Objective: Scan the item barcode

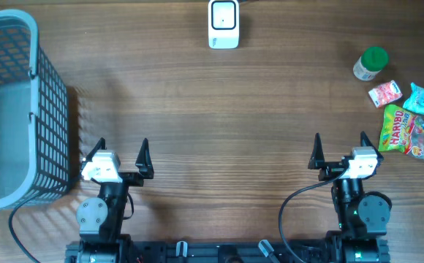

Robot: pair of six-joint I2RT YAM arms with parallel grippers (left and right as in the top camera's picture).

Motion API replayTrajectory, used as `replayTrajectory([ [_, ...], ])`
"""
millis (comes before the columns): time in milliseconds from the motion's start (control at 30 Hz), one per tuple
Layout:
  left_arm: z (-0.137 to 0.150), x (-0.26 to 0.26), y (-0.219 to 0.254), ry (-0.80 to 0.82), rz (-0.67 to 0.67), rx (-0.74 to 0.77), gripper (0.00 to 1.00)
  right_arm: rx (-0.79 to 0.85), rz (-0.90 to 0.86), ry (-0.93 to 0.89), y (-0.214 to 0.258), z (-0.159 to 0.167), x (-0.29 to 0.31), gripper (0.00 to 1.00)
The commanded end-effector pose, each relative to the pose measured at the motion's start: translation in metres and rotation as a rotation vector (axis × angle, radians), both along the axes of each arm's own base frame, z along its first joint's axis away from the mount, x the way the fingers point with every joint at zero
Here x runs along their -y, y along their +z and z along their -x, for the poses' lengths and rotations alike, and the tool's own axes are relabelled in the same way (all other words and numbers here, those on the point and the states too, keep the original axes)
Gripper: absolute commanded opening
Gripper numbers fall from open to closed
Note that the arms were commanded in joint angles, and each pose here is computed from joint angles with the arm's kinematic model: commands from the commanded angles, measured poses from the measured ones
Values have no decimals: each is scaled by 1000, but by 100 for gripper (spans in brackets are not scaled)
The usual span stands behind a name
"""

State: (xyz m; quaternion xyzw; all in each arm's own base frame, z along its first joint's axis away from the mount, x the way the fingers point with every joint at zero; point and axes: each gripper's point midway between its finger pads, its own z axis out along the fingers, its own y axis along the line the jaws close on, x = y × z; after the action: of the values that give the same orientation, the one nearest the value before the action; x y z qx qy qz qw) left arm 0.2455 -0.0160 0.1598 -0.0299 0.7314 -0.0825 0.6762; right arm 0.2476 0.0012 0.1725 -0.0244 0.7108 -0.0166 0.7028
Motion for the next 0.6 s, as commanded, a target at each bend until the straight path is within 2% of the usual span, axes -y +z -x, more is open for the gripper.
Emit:
replayTrajectory([
  [0, 0, -1, -2, 0, -4, 1, 100, 16, 14, 6, 3, 1, -1, 100],
  [567, 0, -1, -2, 0, -4, 0, 100, 16, 14, 6, 3, 1, -1, 100],
])
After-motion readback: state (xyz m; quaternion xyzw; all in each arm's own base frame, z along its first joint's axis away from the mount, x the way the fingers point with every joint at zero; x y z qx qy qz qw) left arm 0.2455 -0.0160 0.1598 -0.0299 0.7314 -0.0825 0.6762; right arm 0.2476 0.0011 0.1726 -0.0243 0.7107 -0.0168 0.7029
